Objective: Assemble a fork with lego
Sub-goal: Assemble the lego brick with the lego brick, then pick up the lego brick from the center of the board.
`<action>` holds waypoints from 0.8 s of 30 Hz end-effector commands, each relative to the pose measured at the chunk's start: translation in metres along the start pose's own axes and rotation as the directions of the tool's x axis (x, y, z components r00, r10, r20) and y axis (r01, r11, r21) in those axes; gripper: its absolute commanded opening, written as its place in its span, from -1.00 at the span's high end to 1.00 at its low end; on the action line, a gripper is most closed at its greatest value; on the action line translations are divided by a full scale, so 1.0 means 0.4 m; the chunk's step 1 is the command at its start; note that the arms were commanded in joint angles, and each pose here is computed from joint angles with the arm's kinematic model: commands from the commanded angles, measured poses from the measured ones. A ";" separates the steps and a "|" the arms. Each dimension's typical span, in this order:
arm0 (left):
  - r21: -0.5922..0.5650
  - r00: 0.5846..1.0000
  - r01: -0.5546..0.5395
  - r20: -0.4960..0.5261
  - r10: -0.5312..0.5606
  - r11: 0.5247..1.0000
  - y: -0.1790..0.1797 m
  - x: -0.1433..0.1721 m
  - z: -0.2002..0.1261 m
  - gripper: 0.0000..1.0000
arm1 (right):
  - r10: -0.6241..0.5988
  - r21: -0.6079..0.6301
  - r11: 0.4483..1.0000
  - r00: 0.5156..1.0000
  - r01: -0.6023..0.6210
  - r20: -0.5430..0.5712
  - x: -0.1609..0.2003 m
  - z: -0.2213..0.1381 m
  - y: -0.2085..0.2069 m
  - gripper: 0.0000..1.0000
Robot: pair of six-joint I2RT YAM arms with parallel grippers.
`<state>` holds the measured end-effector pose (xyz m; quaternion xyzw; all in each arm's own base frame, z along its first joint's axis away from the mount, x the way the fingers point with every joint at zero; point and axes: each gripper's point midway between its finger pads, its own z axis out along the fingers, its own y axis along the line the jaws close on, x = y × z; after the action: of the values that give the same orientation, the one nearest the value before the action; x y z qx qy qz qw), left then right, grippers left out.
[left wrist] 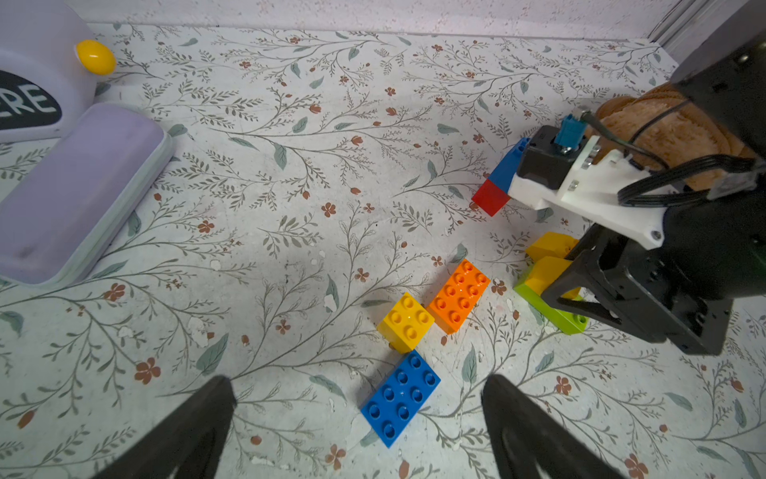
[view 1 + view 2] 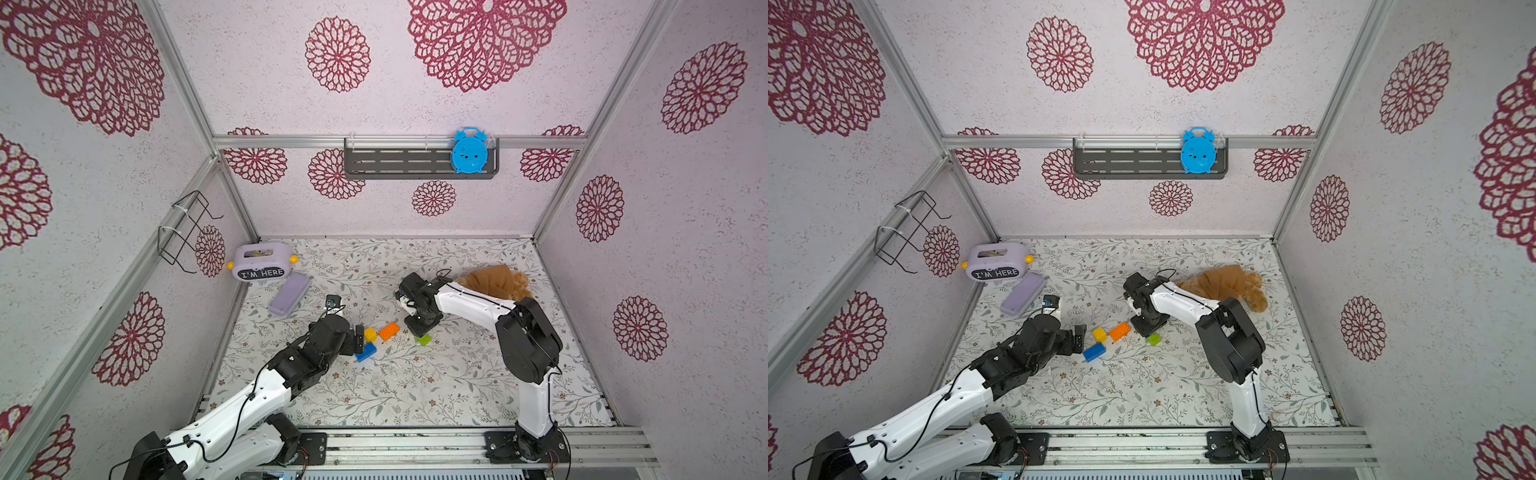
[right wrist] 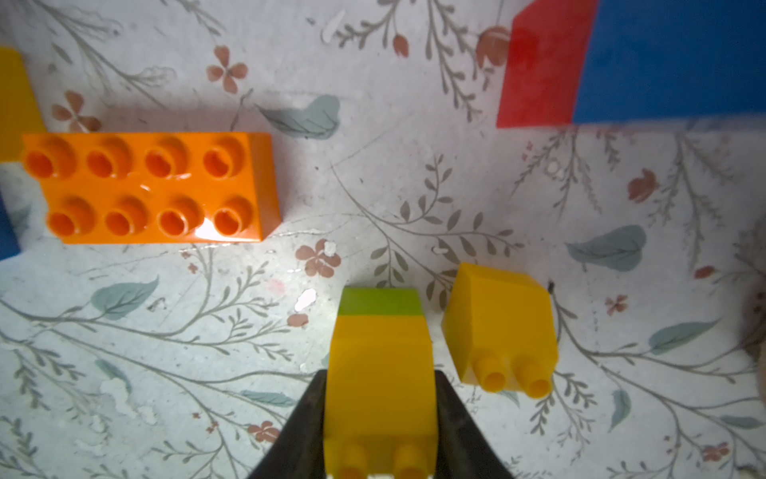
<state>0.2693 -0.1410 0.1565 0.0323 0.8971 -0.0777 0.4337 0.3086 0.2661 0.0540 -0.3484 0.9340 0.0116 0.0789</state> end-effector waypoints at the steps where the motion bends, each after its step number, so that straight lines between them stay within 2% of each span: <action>1: 0.022 1.000 0.013 -0.018 -0.013 1.000 -0.013 -0.017 -0.003 -0.94 | -0.011 0.021 1.000 0.999 0.010 0.034 -0.018 -0.083 -0.012 -0.04; 5: 0.049 0.998 -0.062 -0.013 0.062 0.997 -0.030 -0.035 -0.006 -0.94 | 0.003 0.024 1.000 0.995 -0.005 0.096 -0.022 -0.153 -0.027 -0.25; 8: 0.138 0.987 -0.150 -0.032 0.156 0.979 -0.076 -0.048 0.000 -0.94 | 0.055 0.022 0.998 0.985 -0.059 0.162 -0.003 -0.210 -0.064 -0.27; 11: 0.210 0.957 -0.245 -0.106 0.271 0.946 -0.125 -0.042 0.033 -0.95 | 0.152 -0.009 0.988 0.950 -0.156 0.273 0.025 -0.273 -0.119 -0.31; 13: 0.229 0.915 -0.308 -0.195 0.354 0.923 -0.144 -0.027 0.070 -0.99 | 0.227 -0.040 0.973 0.904 -0.228 0.362 0.050 -0.311 -0.160 -0.38; 16: 0.284 0.832 -0.378 -0.313 0.458 0.881 -0.169 0.008 0.125 -0.88 | 0.314 -0.069 0.945 0.827 -0.319 0.466 0.096 -0.347 -0.212 -0.46; 22: 0.383 0.700 -0.417 -0.444 0.560 0.824 -0.214 0.060 0.220 -0.76 | 0.413 -0.142 0.896 0.674 -0.420 0.612 0.163 -0.397 -0.260 -0.76; 24: 0.399 0.670 -0.417 -0.472 0.573 0.817 -0.223 0.072 0.242 -0.73 | 0.428 -0.153 0.886 0.646 -0.437 0.632 0.181 -0.400 -0.268 -0.83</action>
<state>0.3246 -0.2453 0.0917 0.3183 0.9276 -0.0543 0.1881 0.2944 0.1249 0.1844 -0.1164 0.9243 0.1112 0.3460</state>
